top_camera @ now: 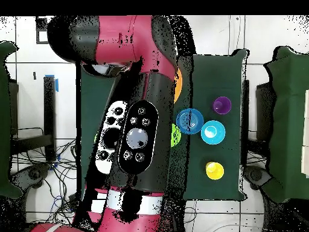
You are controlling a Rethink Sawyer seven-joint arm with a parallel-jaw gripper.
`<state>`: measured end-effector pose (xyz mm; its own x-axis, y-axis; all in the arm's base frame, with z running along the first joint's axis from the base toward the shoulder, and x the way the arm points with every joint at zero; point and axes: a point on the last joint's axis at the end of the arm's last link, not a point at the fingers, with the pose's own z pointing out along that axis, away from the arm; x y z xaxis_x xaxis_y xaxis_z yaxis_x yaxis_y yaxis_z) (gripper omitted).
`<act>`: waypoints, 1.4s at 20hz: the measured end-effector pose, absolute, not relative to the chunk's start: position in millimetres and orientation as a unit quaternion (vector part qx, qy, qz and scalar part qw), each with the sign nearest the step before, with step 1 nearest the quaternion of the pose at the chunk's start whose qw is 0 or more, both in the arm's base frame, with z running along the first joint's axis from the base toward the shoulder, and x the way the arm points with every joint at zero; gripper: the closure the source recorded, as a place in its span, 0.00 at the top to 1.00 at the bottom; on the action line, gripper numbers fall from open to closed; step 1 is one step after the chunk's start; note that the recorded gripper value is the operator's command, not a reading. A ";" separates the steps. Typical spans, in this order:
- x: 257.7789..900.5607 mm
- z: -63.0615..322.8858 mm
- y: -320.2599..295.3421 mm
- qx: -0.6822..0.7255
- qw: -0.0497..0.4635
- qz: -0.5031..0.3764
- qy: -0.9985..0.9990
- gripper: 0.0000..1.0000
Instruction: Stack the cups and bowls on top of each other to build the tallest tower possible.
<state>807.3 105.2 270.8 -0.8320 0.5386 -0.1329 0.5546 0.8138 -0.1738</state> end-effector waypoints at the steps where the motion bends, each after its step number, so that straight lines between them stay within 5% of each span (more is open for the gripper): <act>1: 807.5 270.9 105.3 0.287 0.039 -0.103 0.952 0.00; 9: 824.6 265.4 104.1 0.291 -0.011 -0.112 0.950 0.00; 28: 879.8 164.4 81.1 0.311 -0.096 -0.070 0.943 0.00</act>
